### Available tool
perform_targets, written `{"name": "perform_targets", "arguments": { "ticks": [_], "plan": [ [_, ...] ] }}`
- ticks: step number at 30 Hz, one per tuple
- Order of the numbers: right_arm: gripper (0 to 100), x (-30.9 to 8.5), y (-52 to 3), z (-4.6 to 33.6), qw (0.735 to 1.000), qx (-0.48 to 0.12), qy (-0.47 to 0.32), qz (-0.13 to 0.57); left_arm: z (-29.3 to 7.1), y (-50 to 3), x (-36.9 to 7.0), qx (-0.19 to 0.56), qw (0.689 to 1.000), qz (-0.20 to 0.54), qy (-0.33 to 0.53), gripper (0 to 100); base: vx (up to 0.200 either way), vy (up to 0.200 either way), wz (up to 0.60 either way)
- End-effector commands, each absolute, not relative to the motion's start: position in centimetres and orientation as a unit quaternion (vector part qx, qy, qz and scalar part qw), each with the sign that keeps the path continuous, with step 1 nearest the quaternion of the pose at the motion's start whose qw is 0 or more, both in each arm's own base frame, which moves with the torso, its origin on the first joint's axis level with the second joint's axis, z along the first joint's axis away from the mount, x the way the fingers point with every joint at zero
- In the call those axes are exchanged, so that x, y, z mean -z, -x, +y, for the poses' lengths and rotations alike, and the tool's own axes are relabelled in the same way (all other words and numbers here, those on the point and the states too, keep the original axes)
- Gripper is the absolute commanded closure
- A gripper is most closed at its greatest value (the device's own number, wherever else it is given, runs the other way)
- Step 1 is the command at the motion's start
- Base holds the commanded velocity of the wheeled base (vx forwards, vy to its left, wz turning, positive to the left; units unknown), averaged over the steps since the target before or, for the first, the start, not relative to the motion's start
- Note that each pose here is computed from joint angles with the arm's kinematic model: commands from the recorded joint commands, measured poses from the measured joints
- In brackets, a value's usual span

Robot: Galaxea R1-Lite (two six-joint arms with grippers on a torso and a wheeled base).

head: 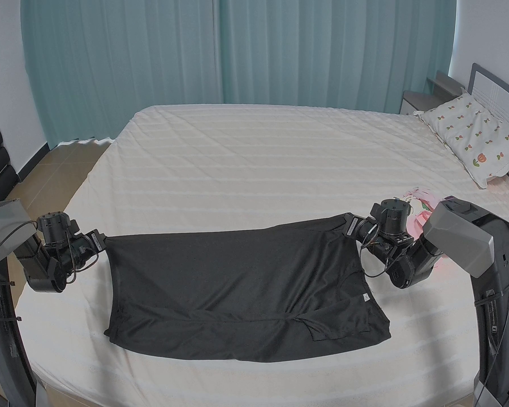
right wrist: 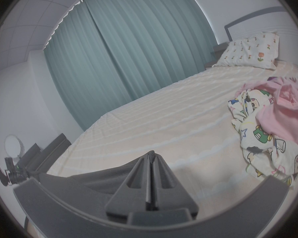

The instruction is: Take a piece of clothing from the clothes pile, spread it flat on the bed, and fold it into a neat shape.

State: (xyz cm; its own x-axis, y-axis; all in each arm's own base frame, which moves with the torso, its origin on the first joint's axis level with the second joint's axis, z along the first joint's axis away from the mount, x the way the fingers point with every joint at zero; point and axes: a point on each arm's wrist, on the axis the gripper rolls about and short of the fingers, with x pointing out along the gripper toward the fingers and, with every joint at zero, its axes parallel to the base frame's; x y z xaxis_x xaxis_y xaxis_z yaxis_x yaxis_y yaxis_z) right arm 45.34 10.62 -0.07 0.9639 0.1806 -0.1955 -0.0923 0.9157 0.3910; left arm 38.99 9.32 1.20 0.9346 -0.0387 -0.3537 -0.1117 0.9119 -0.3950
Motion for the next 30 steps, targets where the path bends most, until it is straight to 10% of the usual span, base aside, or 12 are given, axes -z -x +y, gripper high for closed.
{"name": "perform_targets", "arguments": {
  "ticks": [1,30],
  "plan": [
    [100,2.1,-45.5,11.0,0.973,-0.070,-0.179,0.129,9.2,-38.6,-2.1,-0.018,0.962,0.173,0.208,100,0.000,0.000,0.00],
    [100,1.3,-39.3,7.3,0.957,-0.103,-0.187,0.194,9.2,-35.3,-1.0,-0.028,0.953,0.221,0.204,100,0.000,0.000,0.00]
  ]
}}
